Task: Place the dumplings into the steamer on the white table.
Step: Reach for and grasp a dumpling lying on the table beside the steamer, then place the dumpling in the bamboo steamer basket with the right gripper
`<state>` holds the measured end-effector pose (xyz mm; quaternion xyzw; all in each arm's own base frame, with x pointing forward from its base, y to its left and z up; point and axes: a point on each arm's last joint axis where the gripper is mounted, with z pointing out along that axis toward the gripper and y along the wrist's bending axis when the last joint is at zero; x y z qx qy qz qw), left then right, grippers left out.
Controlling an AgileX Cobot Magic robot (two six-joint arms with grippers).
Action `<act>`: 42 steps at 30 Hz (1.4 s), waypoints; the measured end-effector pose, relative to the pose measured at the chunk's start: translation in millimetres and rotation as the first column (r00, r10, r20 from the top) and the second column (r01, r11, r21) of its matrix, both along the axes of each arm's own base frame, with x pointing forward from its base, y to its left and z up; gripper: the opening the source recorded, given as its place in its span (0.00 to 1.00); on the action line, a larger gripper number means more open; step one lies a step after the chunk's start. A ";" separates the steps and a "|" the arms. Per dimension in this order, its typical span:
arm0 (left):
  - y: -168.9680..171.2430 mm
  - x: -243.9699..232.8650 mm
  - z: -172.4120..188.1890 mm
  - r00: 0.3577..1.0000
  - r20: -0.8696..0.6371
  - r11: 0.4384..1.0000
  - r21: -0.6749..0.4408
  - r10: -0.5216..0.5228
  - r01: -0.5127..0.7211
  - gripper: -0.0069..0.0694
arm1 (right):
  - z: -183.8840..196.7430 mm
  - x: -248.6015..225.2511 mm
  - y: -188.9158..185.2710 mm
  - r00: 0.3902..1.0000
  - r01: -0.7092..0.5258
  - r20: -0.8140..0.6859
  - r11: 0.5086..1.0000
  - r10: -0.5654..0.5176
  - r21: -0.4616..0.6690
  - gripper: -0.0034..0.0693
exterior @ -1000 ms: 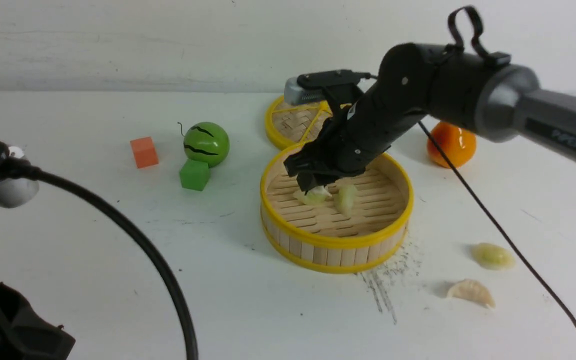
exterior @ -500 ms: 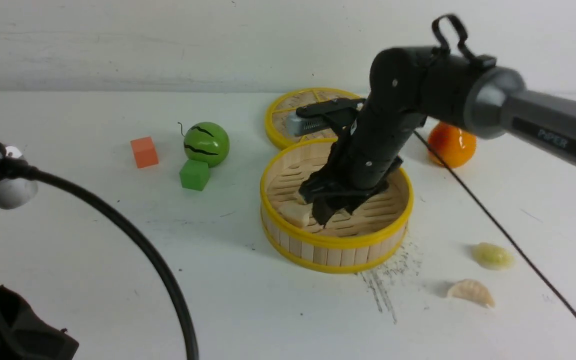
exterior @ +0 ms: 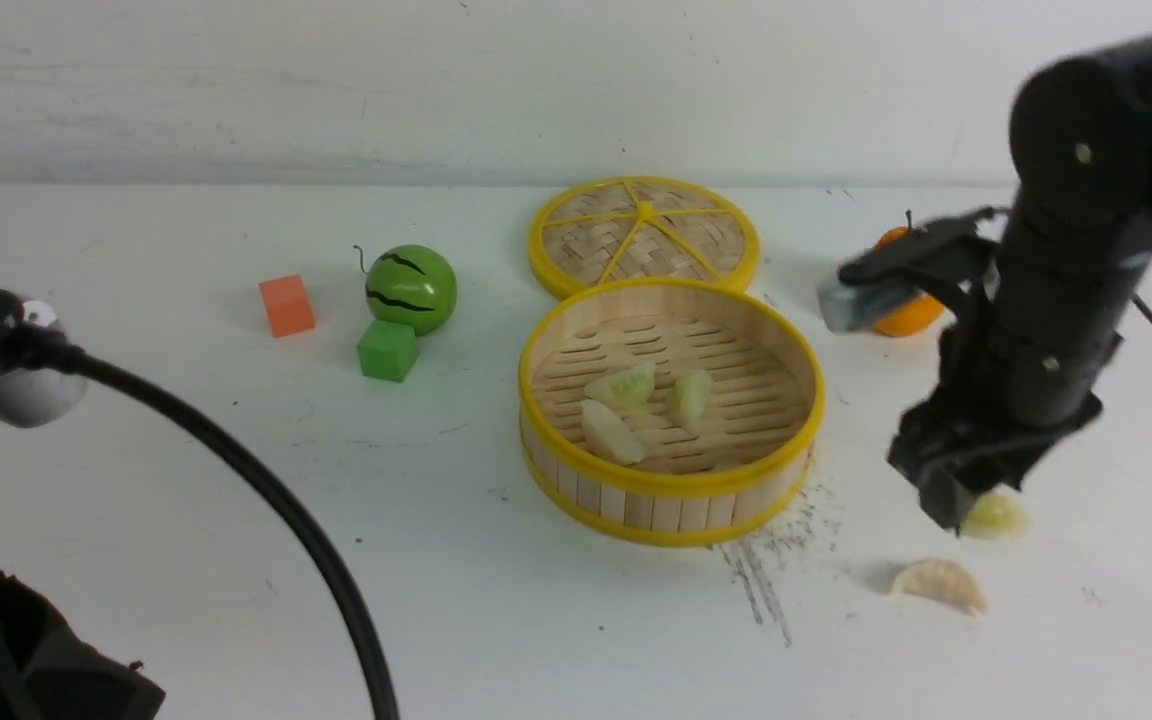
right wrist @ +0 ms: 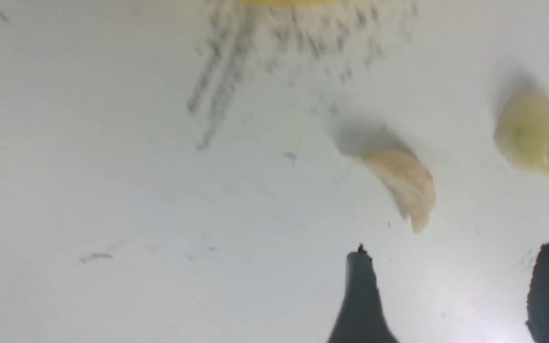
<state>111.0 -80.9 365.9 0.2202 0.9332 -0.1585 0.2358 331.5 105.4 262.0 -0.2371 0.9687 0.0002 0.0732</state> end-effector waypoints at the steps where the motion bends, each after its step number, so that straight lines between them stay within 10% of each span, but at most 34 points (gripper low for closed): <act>1: 0.0 0.0 0.0 1.000 0.000 1.000 0.000 0.000 0.000 0.09 | -15.1 0.3 -11.6 1.000 0.014 -0.004 1.000 -0.015 -0.005 0.67; 16: -0.3 0.6 0.4 1.000 0.019 1.000 0.007 -0.024 0.024 0.10 | -96.8 21.5 -15.1 0.990 -0.143 0.011 0.990 0.143 0.008 0.65; 24: 1.6 1.7 0.0 0.999 0.032 0.999 0.030 -0.022 0.021 0.11 | -96.6 20.6 -13.3 0.981 -0.190 -0.029 0.982 0.190 0.021 0.31; 35: 3.2 4.8 0.8 0.998 0.068 0.999 0.048 -0.012 0.009 0.12 | 9.1 74.6 22.5 0.965 0.007 0.237 0.917 -0.110 0.398 0.32; 42: 1.0 0.6 -0.2 0.999 0.020 0.999 0.025 -0.025 0.025 0.13 | -23.5 113.9 30.8 0.948 0.070 0.251 0.900 -0.194 0.431 0.32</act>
